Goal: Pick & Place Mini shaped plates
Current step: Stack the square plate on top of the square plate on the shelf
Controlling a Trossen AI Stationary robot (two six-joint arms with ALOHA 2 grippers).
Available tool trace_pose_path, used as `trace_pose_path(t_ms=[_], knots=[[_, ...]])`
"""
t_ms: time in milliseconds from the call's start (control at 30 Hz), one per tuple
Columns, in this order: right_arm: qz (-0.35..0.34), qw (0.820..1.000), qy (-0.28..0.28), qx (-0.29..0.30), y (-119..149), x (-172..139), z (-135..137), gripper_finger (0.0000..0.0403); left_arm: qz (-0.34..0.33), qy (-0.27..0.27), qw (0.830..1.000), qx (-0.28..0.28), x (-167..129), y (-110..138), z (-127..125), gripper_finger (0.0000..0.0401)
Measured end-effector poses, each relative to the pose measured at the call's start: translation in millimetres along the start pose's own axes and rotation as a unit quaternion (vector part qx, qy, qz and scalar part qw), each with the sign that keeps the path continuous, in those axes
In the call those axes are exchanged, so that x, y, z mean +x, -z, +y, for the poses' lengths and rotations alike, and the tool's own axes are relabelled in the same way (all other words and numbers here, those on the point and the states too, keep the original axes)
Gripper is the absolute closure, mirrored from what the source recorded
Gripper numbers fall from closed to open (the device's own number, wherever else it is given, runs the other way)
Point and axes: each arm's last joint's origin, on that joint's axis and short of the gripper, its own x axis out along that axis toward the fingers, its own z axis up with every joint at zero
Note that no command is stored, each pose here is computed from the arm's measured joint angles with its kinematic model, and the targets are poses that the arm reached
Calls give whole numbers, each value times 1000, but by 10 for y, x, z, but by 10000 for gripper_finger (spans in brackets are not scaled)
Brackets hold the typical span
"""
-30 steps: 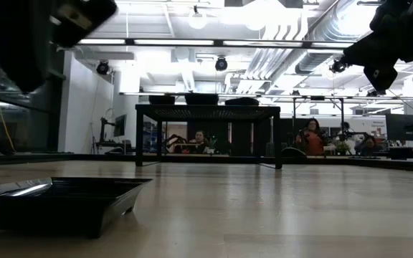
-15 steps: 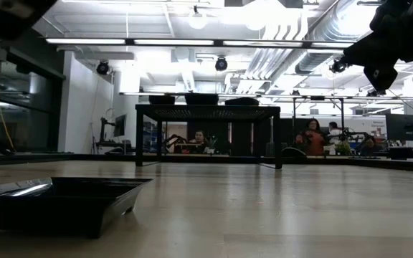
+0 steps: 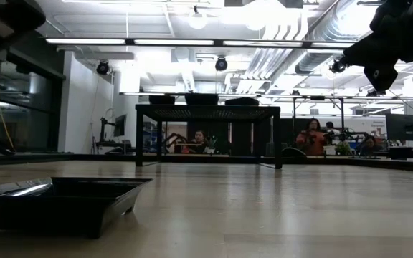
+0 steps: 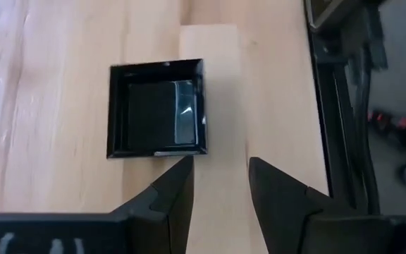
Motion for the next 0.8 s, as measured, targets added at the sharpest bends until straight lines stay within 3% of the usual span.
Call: trace_pose_path(t_ms=[200, 433, 633, 800], knots=[[0, 1000, 0, 0, 0, 0, 0, 341, 8, 8, 994, 111, -1, 7, -5, 268], [0, 1000, 1, 0, 0, 0, -1, 342, 50, -38, 996, -64, -11, 67, 113, 268], [0, 1000, 1, 0, 0, 0, -1, 341, 39, -36, 995, -80, -153, 32, 176, 268], [0, 1000, 1, 0, 0, 0, 0, 339, 17, -25, 994, -103, -263, 175, 371, 268]])
